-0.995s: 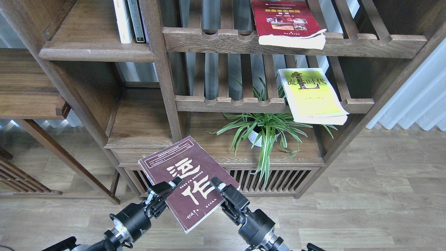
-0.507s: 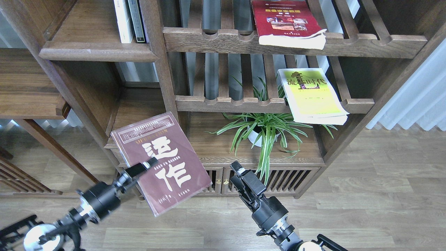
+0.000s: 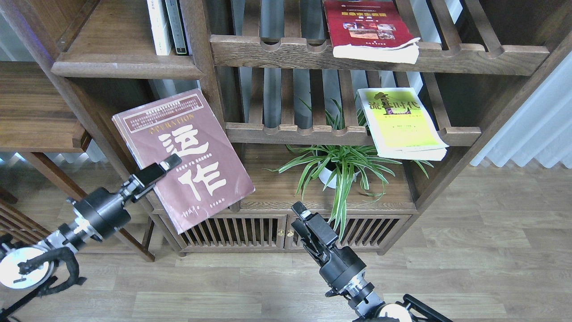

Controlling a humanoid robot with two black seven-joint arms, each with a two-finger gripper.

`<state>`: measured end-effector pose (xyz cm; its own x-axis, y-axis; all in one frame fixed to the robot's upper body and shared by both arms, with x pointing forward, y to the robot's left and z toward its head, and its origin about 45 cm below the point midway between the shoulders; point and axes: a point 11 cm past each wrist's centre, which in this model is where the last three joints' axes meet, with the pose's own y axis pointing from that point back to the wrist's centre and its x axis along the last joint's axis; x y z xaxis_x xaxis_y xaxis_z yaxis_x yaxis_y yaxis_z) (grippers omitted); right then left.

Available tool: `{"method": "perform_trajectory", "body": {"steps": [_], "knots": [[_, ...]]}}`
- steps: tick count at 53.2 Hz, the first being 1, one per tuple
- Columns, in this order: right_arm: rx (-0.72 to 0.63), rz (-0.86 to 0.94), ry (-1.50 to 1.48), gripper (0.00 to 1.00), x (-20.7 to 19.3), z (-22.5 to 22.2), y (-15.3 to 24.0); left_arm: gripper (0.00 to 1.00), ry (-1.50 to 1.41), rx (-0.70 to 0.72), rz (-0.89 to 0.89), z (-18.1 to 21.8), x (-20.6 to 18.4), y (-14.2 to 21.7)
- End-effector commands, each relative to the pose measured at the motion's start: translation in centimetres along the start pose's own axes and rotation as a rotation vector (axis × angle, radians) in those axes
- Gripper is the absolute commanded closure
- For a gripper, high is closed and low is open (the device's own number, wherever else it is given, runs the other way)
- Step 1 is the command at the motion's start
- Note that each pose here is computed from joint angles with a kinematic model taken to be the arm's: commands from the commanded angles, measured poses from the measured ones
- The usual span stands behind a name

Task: Organize books on shelf
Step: 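Lift the maroon book with the left gripper up toward the top shelf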

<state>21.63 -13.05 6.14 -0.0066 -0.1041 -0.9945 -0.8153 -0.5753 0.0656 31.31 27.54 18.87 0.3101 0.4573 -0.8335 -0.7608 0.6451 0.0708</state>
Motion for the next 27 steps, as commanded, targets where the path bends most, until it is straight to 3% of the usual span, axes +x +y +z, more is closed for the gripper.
{"method": "perform_trajectory", "body": {"steps": [1,27], "knots": [[0.000,-0.002,0.008,0.04,-0.1,-0.3,-0.3,1.00,-0.033,-0.059,-0.033,2.6,-1.1,-0.6],[0.001,-0.010,0.011,0.04,-0.2,-0.3,-1.0,1.00,-0.168,-0.300,-0.133,12.6,-5.7,-0.3]]}}
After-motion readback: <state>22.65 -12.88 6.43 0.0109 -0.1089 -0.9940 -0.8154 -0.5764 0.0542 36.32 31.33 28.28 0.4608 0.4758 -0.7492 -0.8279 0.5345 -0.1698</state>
